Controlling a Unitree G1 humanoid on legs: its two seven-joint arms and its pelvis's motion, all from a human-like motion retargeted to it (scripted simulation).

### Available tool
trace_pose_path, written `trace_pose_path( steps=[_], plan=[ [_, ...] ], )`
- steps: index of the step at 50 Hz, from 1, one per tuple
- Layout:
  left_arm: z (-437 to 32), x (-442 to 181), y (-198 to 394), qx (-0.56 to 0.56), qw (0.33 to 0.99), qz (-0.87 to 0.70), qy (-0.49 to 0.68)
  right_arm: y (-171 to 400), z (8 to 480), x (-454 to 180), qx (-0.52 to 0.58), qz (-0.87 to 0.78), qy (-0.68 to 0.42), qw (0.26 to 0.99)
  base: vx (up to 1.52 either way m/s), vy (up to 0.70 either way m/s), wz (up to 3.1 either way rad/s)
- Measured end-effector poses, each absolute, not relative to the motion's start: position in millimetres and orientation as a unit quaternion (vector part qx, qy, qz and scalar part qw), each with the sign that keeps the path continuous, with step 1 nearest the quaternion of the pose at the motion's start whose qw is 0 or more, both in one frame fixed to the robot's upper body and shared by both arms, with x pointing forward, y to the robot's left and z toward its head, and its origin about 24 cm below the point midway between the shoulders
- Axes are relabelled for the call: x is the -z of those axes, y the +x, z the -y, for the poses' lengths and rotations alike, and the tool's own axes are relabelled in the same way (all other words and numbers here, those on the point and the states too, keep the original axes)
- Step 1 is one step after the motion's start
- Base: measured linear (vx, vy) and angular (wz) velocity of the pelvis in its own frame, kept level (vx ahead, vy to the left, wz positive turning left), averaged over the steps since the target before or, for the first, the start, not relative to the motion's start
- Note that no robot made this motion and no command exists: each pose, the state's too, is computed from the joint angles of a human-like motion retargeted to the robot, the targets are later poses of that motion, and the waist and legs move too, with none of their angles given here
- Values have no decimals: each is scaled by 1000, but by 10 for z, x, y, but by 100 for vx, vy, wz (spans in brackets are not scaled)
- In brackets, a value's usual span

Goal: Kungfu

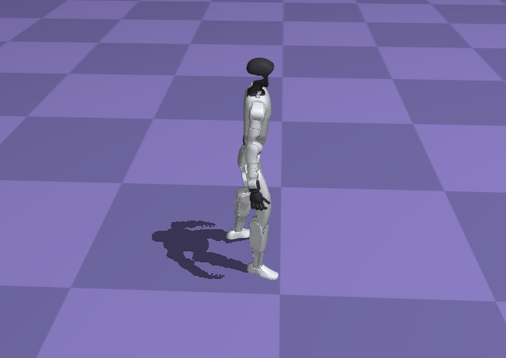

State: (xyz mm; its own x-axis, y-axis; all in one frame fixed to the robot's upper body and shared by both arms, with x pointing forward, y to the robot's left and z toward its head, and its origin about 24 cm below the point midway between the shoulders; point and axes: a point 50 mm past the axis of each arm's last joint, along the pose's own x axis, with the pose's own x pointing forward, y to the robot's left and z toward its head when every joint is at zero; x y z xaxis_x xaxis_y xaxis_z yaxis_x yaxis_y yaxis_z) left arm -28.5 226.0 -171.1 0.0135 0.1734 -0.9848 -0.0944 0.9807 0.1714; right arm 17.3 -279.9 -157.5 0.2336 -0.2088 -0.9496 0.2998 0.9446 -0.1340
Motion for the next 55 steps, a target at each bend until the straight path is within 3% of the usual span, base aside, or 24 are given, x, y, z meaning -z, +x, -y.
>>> trace_pose_path(
  steps=[10,17,22,28,34,42,50,55],
  plan=[
    [-2178,1744,71,6,743,-665,77,556,2954,1482,213,-539,8,815,-7,9,43],
    [-2177,1693,674,114,760,-618,166,828,2757,1478,130,-496,41,858,-18,39,-8],
    [-2098,1620,1096,168,778,-576,185,887,2597,1499,65,-487,-5,871,-18,45,-1],
    [-2037,1541,1351,215,799,-535,171,660,2356,1602,68,-502,-64,860,-13,27,20],
    [-2099,1608,1086,198,789,-564,142,100,2108,1711,124,-566,-24,814,2,13,22],
    [-2171,1732,182,98,723,-682,47,-581,1844,1713,273,-614,176,719,6,6,-12],
    [-2079,1699,-619,-67,674,-730,-90,-400,1860,1734,319,-566,210,730,-6,-5,-14],
    [-2090,1670,-754,-126,658,-730,-135,-155,1990,1711,330,-513,177,772,-8,-15,8]
  ],
)
